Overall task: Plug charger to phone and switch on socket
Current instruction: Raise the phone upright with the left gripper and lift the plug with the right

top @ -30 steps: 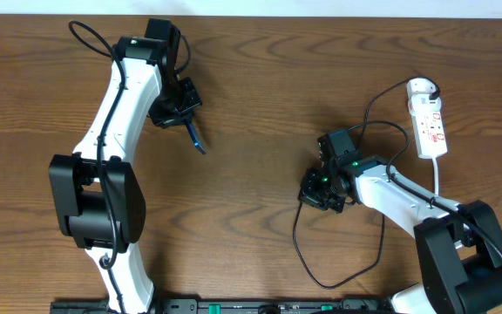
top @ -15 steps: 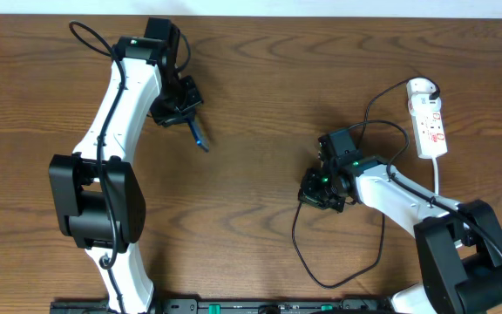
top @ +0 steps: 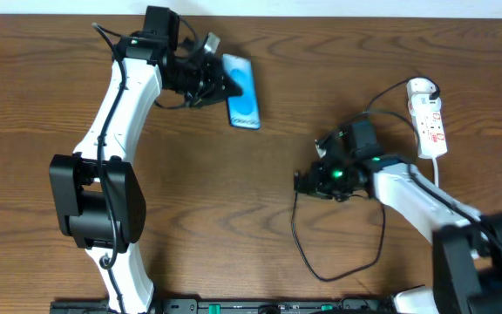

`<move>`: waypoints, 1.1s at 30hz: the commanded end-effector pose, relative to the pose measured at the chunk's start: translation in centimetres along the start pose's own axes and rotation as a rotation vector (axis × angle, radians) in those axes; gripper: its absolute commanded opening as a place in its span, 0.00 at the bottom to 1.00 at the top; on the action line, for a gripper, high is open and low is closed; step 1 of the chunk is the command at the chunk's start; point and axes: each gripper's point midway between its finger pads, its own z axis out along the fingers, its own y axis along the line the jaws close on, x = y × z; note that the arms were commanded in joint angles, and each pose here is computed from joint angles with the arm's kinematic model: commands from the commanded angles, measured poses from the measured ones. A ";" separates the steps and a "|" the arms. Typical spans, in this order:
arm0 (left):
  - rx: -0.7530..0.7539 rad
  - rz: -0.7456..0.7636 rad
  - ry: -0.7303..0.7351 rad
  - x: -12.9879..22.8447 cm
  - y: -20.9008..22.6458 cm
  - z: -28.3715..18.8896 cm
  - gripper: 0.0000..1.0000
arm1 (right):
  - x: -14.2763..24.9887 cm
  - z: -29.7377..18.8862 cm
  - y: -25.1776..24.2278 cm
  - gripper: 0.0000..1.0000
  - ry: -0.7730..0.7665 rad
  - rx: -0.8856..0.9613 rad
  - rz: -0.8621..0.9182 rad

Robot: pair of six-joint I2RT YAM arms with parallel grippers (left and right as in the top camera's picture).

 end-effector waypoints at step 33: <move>0.609 0.381 0.177 3.7 -14.8 -0.5 0.07 | 0.7 -11.0 13.3 0.01 -0.245 -0.408 -0.378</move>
